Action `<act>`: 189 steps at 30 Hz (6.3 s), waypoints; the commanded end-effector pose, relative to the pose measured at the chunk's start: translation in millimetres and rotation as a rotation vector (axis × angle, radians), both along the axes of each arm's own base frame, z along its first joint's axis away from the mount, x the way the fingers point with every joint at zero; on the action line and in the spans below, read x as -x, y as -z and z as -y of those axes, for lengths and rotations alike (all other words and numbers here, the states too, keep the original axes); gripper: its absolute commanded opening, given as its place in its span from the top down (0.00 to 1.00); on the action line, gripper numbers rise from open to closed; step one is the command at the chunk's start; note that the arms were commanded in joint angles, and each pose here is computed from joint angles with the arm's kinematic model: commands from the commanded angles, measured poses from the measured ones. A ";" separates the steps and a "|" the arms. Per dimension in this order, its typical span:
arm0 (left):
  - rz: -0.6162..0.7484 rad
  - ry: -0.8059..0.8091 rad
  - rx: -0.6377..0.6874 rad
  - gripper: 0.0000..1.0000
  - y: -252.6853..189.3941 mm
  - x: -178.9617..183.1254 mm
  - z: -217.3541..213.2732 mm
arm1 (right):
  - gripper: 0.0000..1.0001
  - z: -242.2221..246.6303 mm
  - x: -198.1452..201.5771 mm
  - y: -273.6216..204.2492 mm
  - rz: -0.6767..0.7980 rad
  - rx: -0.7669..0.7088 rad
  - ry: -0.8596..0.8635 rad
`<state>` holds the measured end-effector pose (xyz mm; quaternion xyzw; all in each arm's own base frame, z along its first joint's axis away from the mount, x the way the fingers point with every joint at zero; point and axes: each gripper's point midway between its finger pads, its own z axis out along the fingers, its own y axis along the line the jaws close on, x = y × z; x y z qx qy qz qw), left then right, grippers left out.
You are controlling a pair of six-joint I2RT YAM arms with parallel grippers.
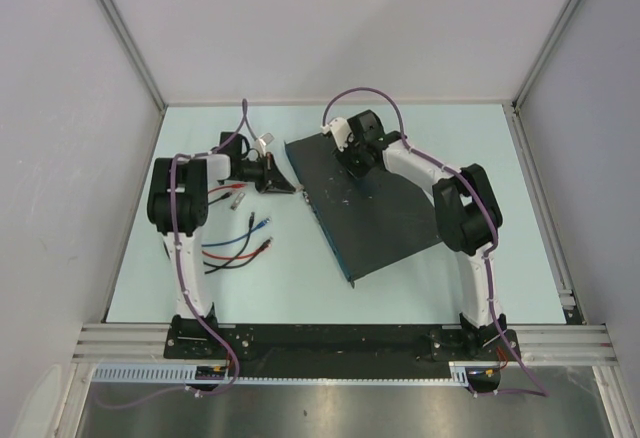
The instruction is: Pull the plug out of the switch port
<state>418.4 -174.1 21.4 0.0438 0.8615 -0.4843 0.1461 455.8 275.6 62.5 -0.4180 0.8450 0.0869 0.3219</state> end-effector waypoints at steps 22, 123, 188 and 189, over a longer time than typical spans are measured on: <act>0.114 0.063 -0.300 0.71 -24.2 17.2 -76.1 | 0.69 21.6 48.7 76.5 -0.214 0.145 -0.021; -0.001 0.091 0.160 0.58 -37.6 40.8 26.0 | 0.68 26.3 50.0 95.6 -0.300 0.127 0.026; 0.060 0.000 0.152 0.50 -58.2 7.7 1.1 | 0.67 25.5 36.2 91.3 -0.259 0.131 0.024; 0.052 0.007 0.158 0.50 -54.3 3.9 4.2 | 0.67 24.5 36.6 90.9 -0.255 0.133 0.019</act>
